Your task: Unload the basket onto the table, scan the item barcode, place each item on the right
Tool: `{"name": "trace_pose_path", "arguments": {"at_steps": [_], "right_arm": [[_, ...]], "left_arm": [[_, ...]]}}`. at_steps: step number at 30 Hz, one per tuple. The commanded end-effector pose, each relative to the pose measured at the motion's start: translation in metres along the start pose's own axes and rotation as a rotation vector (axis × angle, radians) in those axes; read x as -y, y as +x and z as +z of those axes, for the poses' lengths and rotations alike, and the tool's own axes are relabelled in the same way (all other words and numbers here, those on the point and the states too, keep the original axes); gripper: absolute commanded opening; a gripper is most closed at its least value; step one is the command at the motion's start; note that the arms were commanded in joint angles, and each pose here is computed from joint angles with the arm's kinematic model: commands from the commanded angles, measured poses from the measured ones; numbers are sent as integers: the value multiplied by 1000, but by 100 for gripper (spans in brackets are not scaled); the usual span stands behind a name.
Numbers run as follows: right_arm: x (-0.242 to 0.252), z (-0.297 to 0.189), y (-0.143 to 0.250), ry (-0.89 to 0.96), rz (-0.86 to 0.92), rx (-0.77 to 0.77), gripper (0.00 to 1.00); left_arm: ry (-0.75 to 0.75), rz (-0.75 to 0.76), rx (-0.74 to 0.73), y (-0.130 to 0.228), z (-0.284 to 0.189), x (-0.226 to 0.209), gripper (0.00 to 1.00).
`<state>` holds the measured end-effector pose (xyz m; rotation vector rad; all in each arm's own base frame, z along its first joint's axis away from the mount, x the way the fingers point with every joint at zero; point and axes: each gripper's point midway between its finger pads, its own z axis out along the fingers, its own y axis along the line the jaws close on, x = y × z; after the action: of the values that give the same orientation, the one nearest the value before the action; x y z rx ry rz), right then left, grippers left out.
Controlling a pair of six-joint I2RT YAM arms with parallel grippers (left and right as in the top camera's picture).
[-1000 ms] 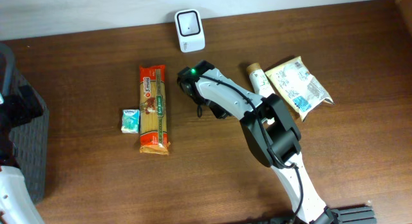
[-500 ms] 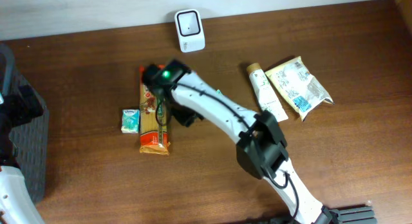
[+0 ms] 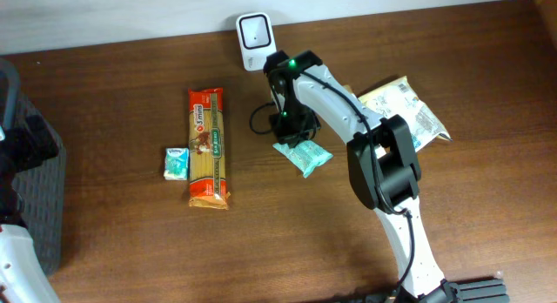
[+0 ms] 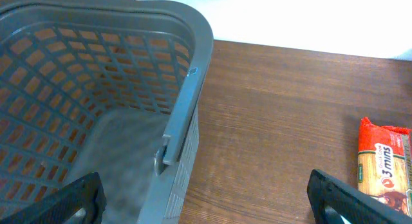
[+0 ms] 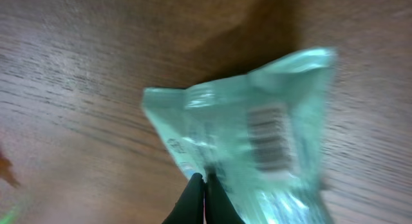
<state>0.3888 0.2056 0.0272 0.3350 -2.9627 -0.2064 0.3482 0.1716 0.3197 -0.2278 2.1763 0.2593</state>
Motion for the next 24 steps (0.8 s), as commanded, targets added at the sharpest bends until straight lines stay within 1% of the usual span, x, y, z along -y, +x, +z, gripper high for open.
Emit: {"name": "trace_pose_path", "arguments": {"at_steps": [1, 6, 9, 10, 13, 15, 17, 19, 20, 22, 24], "right_arm": [[1, 8, 4, -1, 17, -11, 4], [-5, 9, -1, -1, -7, 14, 5], [-20, 10, -1, -22, -124, 21, 5], [-23, 8, -1, -22, -129, 25, 5], [-29, -17, -5, -30, -139, 73, 5], [-28, -26, 1, -24, -137, 70, 5], [-7, -45, -1, 43, -55, 110, 5], [25, -74, -7, 119, 53, 193, 5], [36, -81, -9, 128, 75, 213, 6], [64, -82, -12, 149, 130, 213, 6], [77, -68, -18, 158, 115, 190, 6]], "left_arm": [[-6, 13, 21, -6, -6, -2, 99], [-6, 13, 21, -6, -6, -2, 99], [-6, 13, 21, -6, -6, -2, 99], [-6, 13, 21, -6, -6, -2, 99], [-5, 13, 19, -6, -6, -2, 99], [-5, 13, 19, -6, -6, -2, 99], [-5, 13, 19, -6, -6, -2, 99], [-5, 12, 18, -6, -6, -2, 99], [-5, 13, 19, -6, -6, -2, 99], [-5, 12, 18, -6, -6, -2, 99], [-5, 12, 18, -6, -6, -2, 99]]}}
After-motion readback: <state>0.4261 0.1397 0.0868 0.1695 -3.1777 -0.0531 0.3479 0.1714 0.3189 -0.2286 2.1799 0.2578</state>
